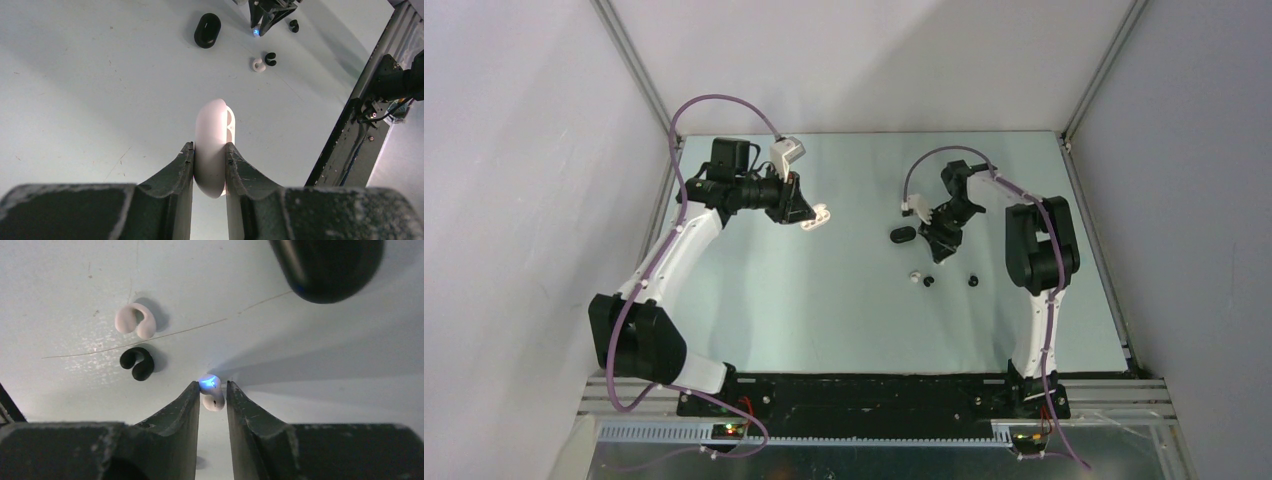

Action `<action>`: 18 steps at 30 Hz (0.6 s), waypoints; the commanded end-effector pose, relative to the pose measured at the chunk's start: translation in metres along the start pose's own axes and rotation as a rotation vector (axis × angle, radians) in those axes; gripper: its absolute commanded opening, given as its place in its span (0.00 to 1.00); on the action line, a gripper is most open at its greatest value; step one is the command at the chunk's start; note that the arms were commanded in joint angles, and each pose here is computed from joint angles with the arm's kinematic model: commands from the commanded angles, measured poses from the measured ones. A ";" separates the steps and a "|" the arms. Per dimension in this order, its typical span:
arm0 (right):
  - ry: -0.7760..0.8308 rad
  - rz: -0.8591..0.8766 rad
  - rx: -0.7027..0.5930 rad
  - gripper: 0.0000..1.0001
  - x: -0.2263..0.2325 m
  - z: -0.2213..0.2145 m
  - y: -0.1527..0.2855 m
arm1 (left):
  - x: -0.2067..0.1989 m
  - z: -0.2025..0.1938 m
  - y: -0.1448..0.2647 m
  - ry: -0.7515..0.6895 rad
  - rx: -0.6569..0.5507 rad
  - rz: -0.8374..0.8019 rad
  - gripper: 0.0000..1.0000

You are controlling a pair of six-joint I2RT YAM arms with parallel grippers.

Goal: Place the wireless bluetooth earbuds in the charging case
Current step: Pick up the earbud from the center of the board.

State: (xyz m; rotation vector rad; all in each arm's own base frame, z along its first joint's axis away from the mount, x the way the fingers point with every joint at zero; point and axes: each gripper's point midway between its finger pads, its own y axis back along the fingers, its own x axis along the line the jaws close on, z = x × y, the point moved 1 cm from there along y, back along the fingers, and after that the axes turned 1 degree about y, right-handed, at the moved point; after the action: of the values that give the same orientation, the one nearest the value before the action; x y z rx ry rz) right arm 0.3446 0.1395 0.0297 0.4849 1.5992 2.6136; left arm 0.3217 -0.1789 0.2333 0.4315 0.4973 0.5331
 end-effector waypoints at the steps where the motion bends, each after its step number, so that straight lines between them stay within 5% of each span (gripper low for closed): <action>1: -0.013 -0.072 -0.019 0.31 -0.020 0.007 0.018 | -0.004 0.011 0.004 -0.045 -0.030 -0.009 0.00; 18: -0.077 -0.055 -0.038 0.29 -0.026 0.009 0.016 | -0.004 0.010 0.003 -0.042 -0.027 -0.012 0.00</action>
State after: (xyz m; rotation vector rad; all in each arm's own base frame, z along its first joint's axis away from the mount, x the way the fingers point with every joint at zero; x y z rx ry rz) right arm 0.3658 0.1278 0.0342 0.5518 1.5381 2.5473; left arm 0.3216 -0.1790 0.2334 0.4310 0.4975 0.5320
